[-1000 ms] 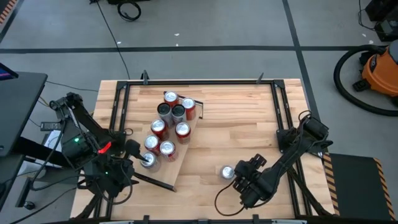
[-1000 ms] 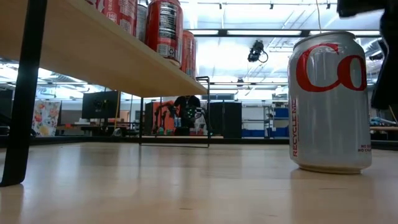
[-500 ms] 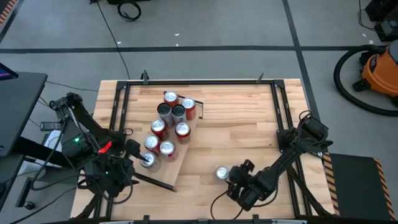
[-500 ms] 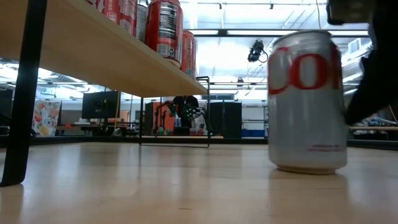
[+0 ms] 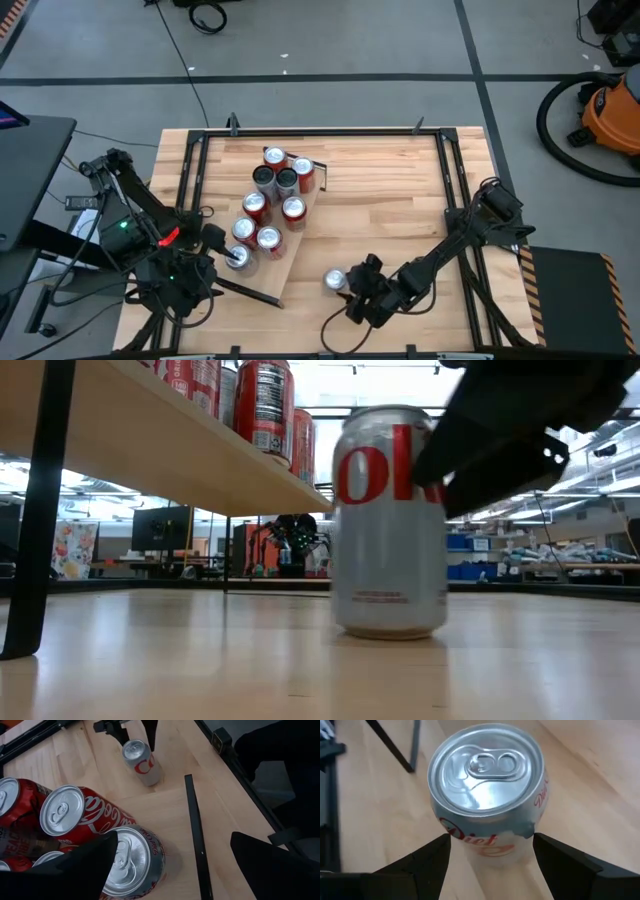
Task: Place canned beverage on shelf
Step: Put the silver soda can on the shelf
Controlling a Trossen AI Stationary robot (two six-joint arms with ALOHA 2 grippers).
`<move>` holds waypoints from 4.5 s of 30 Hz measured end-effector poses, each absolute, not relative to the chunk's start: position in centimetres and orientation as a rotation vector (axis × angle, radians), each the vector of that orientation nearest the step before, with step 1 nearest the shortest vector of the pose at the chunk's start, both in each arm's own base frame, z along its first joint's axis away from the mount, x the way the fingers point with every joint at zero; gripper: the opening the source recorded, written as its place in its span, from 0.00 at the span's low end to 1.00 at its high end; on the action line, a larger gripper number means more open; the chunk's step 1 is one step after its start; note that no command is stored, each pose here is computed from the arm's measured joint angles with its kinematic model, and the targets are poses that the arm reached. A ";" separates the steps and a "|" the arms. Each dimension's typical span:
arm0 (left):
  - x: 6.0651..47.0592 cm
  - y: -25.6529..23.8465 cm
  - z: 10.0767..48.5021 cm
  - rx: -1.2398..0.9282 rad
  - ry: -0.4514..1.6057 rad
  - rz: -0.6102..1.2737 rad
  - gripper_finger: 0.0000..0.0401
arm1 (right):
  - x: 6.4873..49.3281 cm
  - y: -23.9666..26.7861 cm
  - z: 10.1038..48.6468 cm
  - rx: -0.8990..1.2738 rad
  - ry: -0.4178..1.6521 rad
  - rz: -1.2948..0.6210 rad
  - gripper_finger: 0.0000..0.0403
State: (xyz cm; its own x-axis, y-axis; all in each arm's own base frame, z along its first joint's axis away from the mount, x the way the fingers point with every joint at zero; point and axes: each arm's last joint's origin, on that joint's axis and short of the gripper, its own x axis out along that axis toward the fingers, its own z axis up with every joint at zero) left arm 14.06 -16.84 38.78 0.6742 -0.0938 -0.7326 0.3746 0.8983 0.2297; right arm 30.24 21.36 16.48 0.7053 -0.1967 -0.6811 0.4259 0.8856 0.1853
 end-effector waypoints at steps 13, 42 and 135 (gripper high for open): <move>14.1 -16.8 38.8 0.375 0.792 -0.268 1.00 | 31.3 21.9 17.2 0.475 0.660 -0.257 0.73; 14.1 -16.8 38.8 0.376 0.783 -0.254 1.00 | 30.4 16.1 13.0 0.064 0.953 -0.281 0.67; 21.8 -14.9 40.1 -0.166 0.385 0.318 1.00 | 38.8 10.9 18.5 -0.198 0.143 0.930 0.99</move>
State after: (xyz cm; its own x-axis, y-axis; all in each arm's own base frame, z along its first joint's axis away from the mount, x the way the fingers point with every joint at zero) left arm 21.79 -14.95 40.08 0.8783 0.2721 -0.3933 -0.3346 0.9371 -0.0990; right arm 38.81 10.91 18.51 0.5901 0.7802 -0.2074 -0.8065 0.5814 -0.1074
